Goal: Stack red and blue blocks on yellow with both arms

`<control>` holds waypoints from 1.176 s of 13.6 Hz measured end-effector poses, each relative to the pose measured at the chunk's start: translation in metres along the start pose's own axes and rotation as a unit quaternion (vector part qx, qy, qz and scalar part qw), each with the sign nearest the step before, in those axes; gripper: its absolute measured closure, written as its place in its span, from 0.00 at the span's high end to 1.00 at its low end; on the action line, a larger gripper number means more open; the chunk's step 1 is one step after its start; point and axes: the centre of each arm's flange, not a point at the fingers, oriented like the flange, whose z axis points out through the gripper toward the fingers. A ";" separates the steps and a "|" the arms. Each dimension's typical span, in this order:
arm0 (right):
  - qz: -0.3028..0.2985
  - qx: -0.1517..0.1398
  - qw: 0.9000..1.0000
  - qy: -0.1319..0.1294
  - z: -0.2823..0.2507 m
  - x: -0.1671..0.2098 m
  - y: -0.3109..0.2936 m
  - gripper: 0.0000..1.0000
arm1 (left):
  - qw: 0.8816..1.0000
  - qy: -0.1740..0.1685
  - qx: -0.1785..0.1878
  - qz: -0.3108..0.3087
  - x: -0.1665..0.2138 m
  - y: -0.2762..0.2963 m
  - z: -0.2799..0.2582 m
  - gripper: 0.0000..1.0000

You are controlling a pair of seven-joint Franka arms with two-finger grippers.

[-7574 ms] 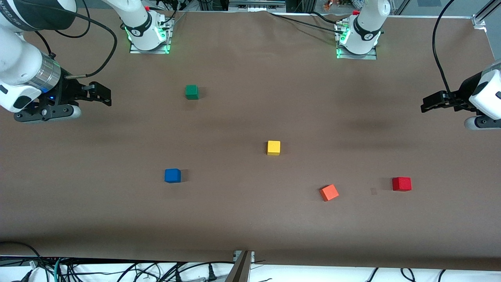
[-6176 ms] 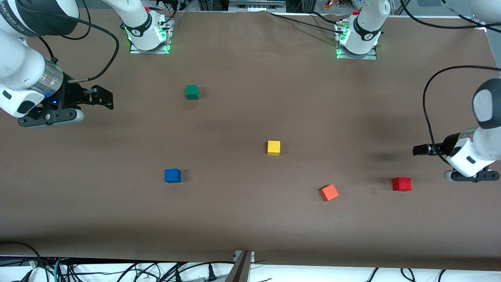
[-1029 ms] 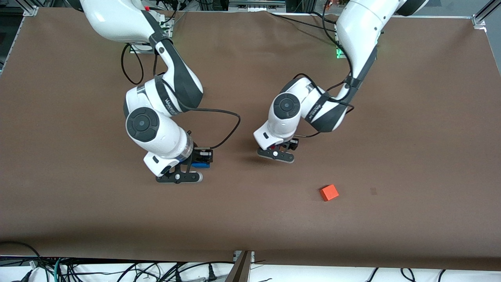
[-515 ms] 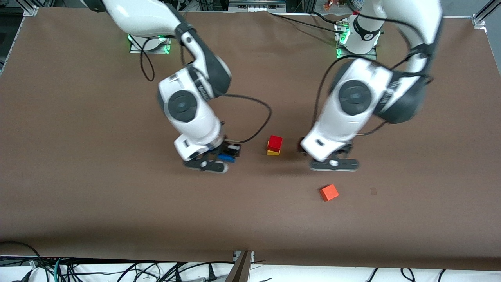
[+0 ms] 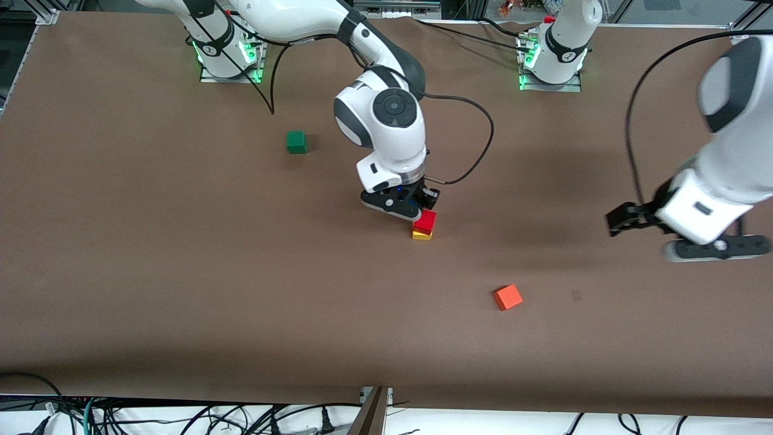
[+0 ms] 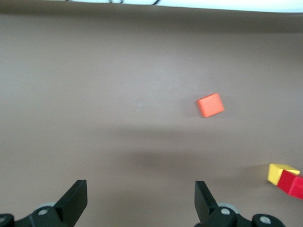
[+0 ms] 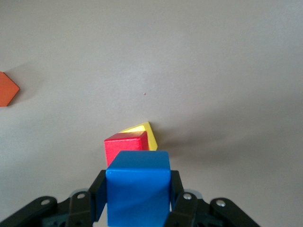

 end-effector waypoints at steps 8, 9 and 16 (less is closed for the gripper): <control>0.012 0.034 0.999 0.016 0.033 -0.006 -0.012 0.56 | 0.998 -0.047 -0.006 -0.033 -0.045 -0.041 -0.025 1.00; 0.012 0.035 0.999 0.017 0.033 -0.006 -0.013 0.56 | 0.998 -0.052 -0.011 -0.039 -0.048 -0.047 -0.022 1.00; 0.014 0.038 0.999 0.021 0.030 -0.002 -0.013 0.77 | 0.997 -0.062 -0.015 -0.040 -0.048 -0.052 -0.010 1.00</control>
